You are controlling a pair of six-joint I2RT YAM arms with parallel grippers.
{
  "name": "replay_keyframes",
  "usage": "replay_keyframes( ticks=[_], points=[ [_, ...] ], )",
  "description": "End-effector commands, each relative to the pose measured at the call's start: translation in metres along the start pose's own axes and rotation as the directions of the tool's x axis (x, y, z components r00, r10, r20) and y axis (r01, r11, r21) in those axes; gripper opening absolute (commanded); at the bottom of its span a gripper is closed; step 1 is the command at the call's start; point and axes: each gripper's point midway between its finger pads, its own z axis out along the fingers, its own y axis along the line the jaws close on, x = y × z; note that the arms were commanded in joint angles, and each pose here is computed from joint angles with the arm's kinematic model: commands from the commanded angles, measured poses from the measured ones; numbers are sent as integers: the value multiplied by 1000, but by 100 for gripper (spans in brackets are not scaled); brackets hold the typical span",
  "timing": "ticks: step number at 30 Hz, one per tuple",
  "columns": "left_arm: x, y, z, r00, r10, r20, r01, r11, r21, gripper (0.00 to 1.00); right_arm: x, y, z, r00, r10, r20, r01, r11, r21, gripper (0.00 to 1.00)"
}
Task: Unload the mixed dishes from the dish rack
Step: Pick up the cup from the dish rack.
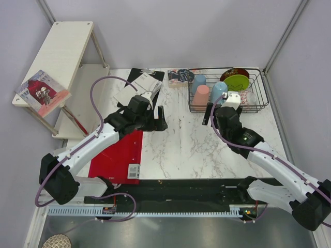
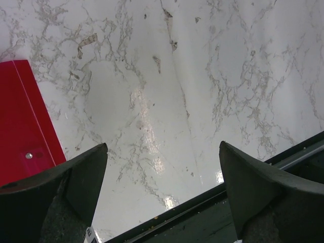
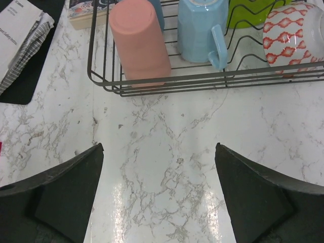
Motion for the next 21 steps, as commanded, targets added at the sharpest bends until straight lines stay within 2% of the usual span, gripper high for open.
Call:
replay_keyframes(
  ticks=[1,4,8,12,17,21],
  points=[
    [2,2,-5,1000,-11,13,11,1000,6,98,-18,10,12,999,15,29,-16,1000,27,98],
    [2,3,-5,1000,-4,15,4,1000,0,97,-31,11,26,999,11,46,-15,996,93,98],
    [9,7,-5,1000,-7,7,7,1000,-5,97,-64,28,47,993,62,97,-70,994,85,98],
    [9,-3,-11,1000,16,13,-17,998,60,97,-71,27,95,996,65,65,-72,990,117,98],
    [10,-11,-19,999,25,43,-30,992,120,96,-59,22,147,997,75,-24,-71,990,123,98],
    [9,-13,-22,998,37,52,-44,989,140,96,-46,25,168,997,47,-62,-40,994,103,98]
  ],
)
